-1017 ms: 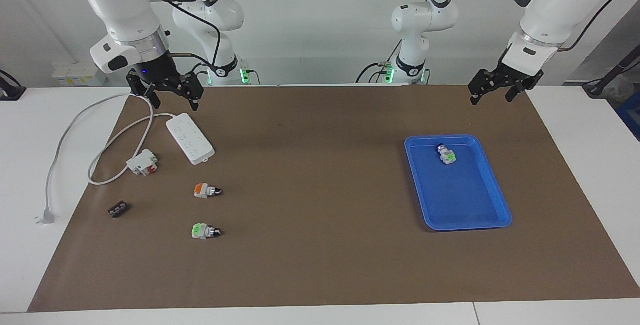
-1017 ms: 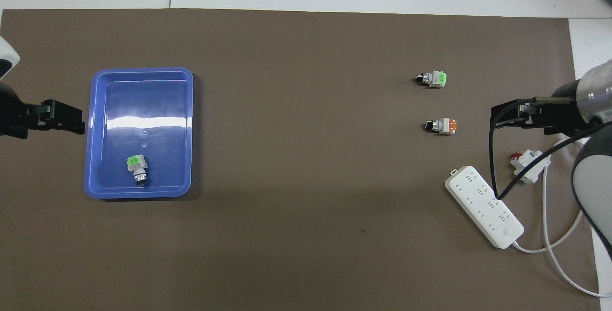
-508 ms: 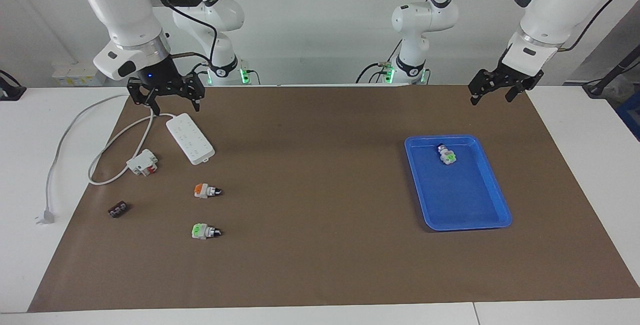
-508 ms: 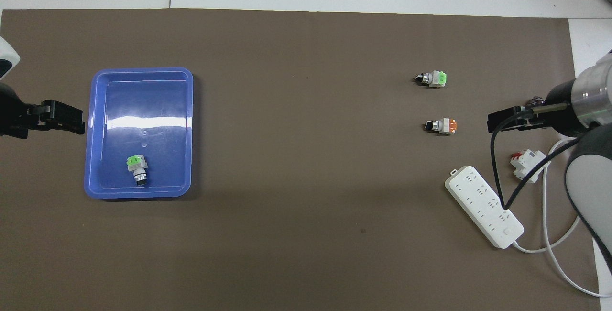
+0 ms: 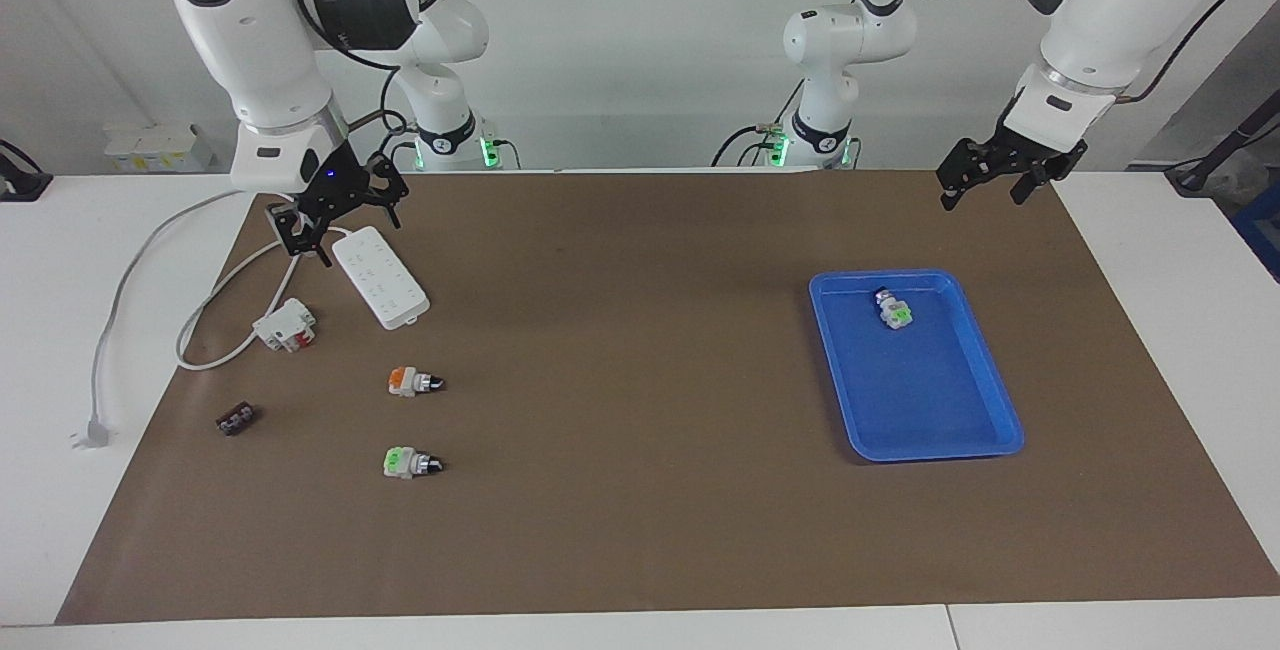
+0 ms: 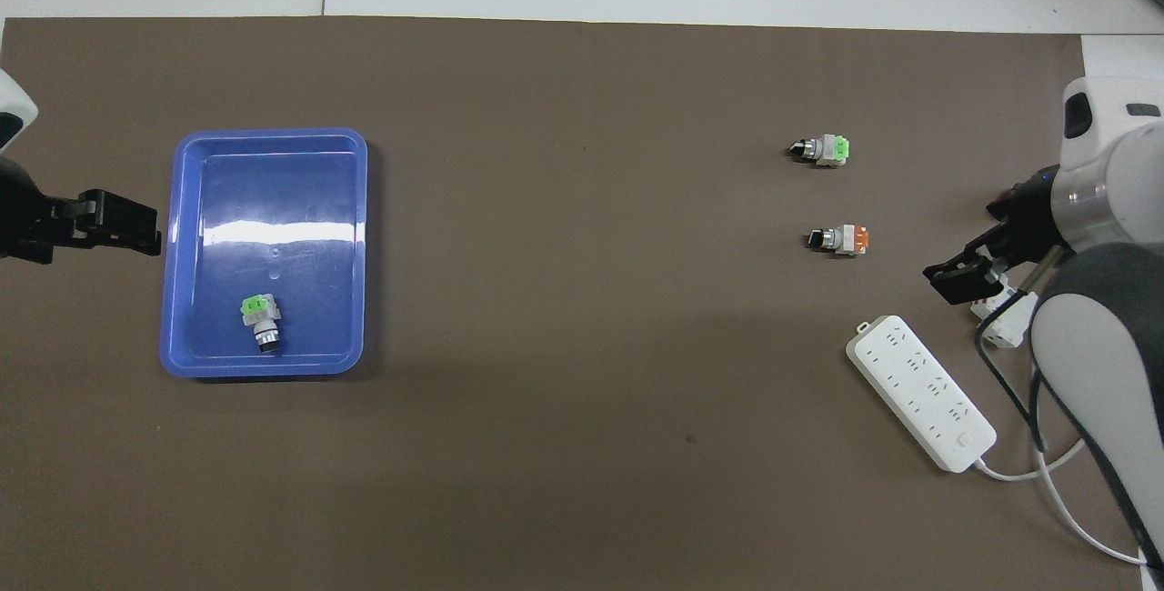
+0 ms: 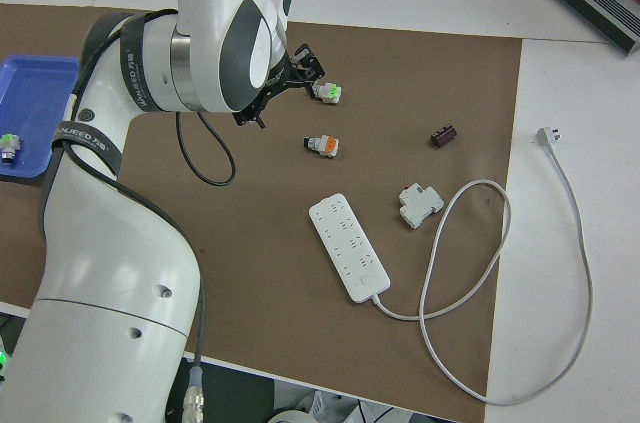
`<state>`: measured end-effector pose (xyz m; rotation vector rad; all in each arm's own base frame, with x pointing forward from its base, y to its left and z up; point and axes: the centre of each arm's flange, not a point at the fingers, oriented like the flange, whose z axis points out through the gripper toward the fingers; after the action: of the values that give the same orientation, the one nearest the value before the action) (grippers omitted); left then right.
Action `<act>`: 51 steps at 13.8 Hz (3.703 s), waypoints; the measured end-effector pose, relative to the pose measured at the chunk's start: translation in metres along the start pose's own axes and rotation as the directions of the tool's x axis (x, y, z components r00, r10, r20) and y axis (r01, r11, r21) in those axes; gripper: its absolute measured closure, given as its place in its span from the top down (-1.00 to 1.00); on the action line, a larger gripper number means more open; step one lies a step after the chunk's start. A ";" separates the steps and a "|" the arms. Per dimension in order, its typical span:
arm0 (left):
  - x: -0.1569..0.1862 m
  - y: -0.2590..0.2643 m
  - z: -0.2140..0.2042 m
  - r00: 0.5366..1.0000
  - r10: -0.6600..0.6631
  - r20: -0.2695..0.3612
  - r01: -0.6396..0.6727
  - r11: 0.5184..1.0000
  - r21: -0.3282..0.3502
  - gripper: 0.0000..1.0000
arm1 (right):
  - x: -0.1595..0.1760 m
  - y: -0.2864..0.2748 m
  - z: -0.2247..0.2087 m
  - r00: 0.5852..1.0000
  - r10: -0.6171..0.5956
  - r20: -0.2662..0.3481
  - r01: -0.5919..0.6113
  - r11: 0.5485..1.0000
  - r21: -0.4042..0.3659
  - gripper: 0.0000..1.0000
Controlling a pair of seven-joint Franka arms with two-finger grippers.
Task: Turn and place switch with both arms
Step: 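Move the right gripper toward the orange-topped switch and open it, then lower the right gripper over the orange-topped switch and close on it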
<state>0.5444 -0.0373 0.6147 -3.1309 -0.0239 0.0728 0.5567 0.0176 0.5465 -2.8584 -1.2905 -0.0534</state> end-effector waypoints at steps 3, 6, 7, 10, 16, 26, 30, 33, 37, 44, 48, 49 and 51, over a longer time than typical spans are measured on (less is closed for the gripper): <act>0.000 0.000 0.000 1.000 0.000 0.000 0.000 1.000 0.000 1.00 | -0.003 0.025 0.027 0.971 -0.237 -0.044 0.237 0.971 0.007 1.00; 0.000 0.000 0.000 1.000 0.000 0.000 0.000 1.000 0.000 1.00 | -0.002 0.044 0.067 0.901 -0.411 -0.141 0.421 0.905 0.051 1.00; 0.000 0.000 0.000 1.000 0.000 0.000 0.000 1.000 0.000 1.00 | -0.004 0.052 0.082 0.877 -0.446 -0.179 0.462 0.885 0.060 1.00; 0.000 0.000 0.000 1.000 0.000 0.000 0.000 1.000 0.000 1.00 | -0.010 0.071 0.118 0.824 -0.502 -0.263 0.534 0.843 0.066 1.00; 0.000 0.003 0.000 1.000 0.005 -0.001 -0.005 1.000 0.000 1.00 | -0.010 0.092 0.168 0.727 -0.591 -0.349 0.632 0.775 0.006 1.00; 0.001 0.002 0.004 1.000 0.003 -0.007 -0.003 1.000 0.000 1.00 | -0.013 0.090 0.267 0.664 -0.609 -0.434 0.687 0.726 0.032 0.99; 0.002 0.002 0.004 1.000 0.003 -0.009 -0.003 1.000 0.000 1.00 | -0.018 0.088 0.281 0.651 -0.617 -0.442 0.695 0.719 0.020 0.87; 0.002 0.002 0.004 1.000 0.003 -0.010 -0.003 1.000 0.000 1.00 | -0.020 0.086 0.285 0.654 -0.613 -0.444 0.691 0.723 0.021 0.80; 0.002 0.003 0.003 1.000 0.006 -0.016 -0.006 1.000 -0.001 1.00 | -0.021 0.088 0.281 0.654 -0.612 -0.444 0.688 0.725 0.015 0.36; 0.002 0.003 0.004 1.000 0.005 -0.017 -0.005 1.000 -0.001 1.00 | -0.022 0.088 0.276 0.654 -0.612 -0.445 0.688 0.726 0.012 -0.18; 0.002 0.002 0.005 1.000 0.003 -0.016 -0.003 1.000 -0.001 1.00 | 0.008 0.075 0.238 0.620 -0.650 -0.439 0.707 0.706 -0.047 -0.18; 0.002 0.002 0.005 1.000 0.003 -0.016 -0.003 1.000 -0.001 1.00 | 0.021 0.064 0.223 0.634 -0.636 -0.441 0.692 0.721 -0.044 -0.18; 0.002 0.002 0.004 1.000 0.003 -0.016 -0.003 1.000 -0.001 1.00 | 0.046 0.038 0.196 0.672 -0.586 -0.454 0.656 0.755 -0.004 -0.18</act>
<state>0.5459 -0.0390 0.6101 -3.1321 -0.0185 0.0470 0.6213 0.0309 0.3530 -1.9603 -1.9606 -0.5233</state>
